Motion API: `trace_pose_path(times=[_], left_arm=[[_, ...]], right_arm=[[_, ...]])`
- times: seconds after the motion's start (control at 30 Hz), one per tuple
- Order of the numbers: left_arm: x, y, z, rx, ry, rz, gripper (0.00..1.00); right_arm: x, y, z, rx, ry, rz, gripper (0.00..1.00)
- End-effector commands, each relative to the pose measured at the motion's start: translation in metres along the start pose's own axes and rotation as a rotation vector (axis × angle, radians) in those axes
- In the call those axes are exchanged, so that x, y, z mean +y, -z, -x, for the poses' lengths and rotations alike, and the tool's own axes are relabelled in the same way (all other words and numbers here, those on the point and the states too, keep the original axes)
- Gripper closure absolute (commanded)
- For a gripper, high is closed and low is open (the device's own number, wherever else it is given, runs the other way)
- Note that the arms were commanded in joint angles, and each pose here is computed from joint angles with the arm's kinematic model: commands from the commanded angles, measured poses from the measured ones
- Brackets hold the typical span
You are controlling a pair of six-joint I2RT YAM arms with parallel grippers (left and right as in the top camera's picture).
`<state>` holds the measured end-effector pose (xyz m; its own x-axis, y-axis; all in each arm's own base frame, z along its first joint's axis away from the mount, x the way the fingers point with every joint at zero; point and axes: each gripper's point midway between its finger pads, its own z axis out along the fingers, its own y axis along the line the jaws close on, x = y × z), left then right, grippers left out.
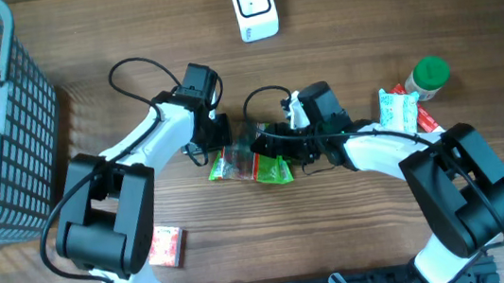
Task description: Scan the item barcode
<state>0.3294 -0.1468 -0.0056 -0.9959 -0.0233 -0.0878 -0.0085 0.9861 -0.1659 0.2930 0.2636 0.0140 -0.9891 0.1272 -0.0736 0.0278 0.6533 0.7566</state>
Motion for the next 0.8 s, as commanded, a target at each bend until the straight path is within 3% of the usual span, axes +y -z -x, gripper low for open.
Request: trace_pose_path(times=[0.0, 0.17, 0.53, 0.67, 0.77], left_arm=[[0.012, -0.034, -0.05, 0.175, 0.048, 0.032, 0.96], [-0.007, -0.032, -0.058, 0.22, 0.049, -0.065, 0.96], [-0.035, -0.034, -0.076, 0.252, -0.034, -0.094, 0.96], [-0.035, -0.034, -0.077, 0.254, -0.037, -0.091, 0.96], [-0.033, -0.034, -0.077, 0.253, -0.037, -0.077, 0.96]], right_arm=[[-0.018, -0.011, -0.023, 0.044, 0.008, -0.06, 0.38], [0.004, -0.021, -0.028, 0.04, 0.141, -0.006, 0.27], [0.041, -0.021, -0.031, 0.06, 0.254, 0.16, 0.37], [0.046, -0.02, -0.027, 0.038, 0.306, 0.179, 0.48], [0.052, -0.019, -0.026, 0.034, 0.322, 0.202, 0.72]])
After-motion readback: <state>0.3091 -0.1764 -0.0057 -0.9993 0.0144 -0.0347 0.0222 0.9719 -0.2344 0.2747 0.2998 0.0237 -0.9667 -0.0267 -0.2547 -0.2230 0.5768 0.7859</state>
